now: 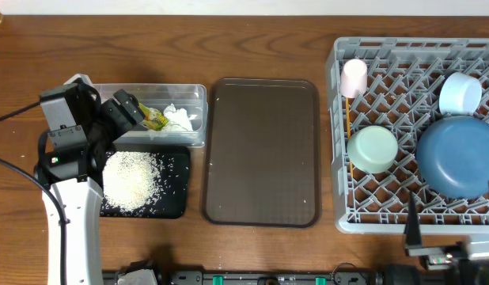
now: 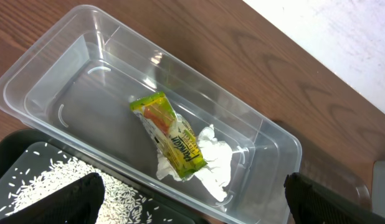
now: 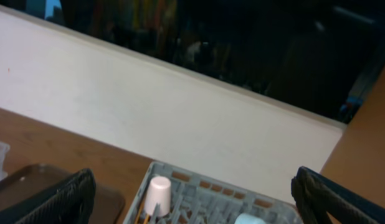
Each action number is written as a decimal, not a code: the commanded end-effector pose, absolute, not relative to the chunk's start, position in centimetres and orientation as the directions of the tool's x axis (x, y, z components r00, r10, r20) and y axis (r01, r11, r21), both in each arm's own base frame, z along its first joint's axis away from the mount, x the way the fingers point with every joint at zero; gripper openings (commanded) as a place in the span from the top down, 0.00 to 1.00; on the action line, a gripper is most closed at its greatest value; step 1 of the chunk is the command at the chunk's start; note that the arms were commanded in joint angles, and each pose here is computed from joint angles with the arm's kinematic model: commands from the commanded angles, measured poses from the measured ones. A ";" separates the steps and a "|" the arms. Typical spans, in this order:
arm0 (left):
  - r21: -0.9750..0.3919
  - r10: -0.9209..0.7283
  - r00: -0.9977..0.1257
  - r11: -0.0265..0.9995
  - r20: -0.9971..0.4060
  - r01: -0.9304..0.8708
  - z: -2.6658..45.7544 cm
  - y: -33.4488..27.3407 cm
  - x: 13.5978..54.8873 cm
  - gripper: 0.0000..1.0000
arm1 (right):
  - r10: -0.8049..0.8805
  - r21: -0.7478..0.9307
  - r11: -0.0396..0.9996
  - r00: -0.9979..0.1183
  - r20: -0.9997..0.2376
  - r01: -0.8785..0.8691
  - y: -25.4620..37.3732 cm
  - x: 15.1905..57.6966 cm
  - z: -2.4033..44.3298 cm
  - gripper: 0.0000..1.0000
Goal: Sort waste into correct bins and load items into the dishwasher rack
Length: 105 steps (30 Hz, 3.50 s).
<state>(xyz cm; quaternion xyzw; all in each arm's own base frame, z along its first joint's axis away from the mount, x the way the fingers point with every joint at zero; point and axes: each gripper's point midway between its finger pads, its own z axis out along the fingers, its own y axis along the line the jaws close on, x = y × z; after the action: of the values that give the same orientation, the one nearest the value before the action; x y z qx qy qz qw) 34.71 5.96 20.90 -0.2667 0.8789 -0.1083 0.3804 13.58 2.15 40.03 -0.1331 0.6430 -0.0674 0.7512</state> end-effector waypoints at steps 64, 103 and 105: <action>-0.380 -0.551 -0.585 0.834 -0.595 -0.400 20.2 6.1 34.3 0.05 | 0.003 0.004 1.000 -0.078 -0.997 -0.021 0.5 24.6 15.6 0.01; -0.604 -0.715 -0.315 0.697 -0.624 -0.386 6.0 3.8 26.1 0.05 | 0.002 0.004 1.000 -0.078 -0.997 -0.021 0.5 24.6 15.6 0.01; -0.610 -0.710 -0.296 0.702 -0.639 -0.368 6.2 3.7 25.9 0.05 | 0.003 0.004 1.000 -0.078 -0.997 -0.021 0.5 24.6 15.6 0.01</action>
<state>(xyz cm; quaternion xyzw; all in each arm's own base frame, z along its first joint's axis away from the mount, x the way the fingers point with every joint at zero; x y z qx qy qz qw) 26.12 3.67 5.94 -0.3454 0.7945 -0.1756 0.4676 24.65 0.26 15.69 -0.0090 0.7333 0.0023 0.6798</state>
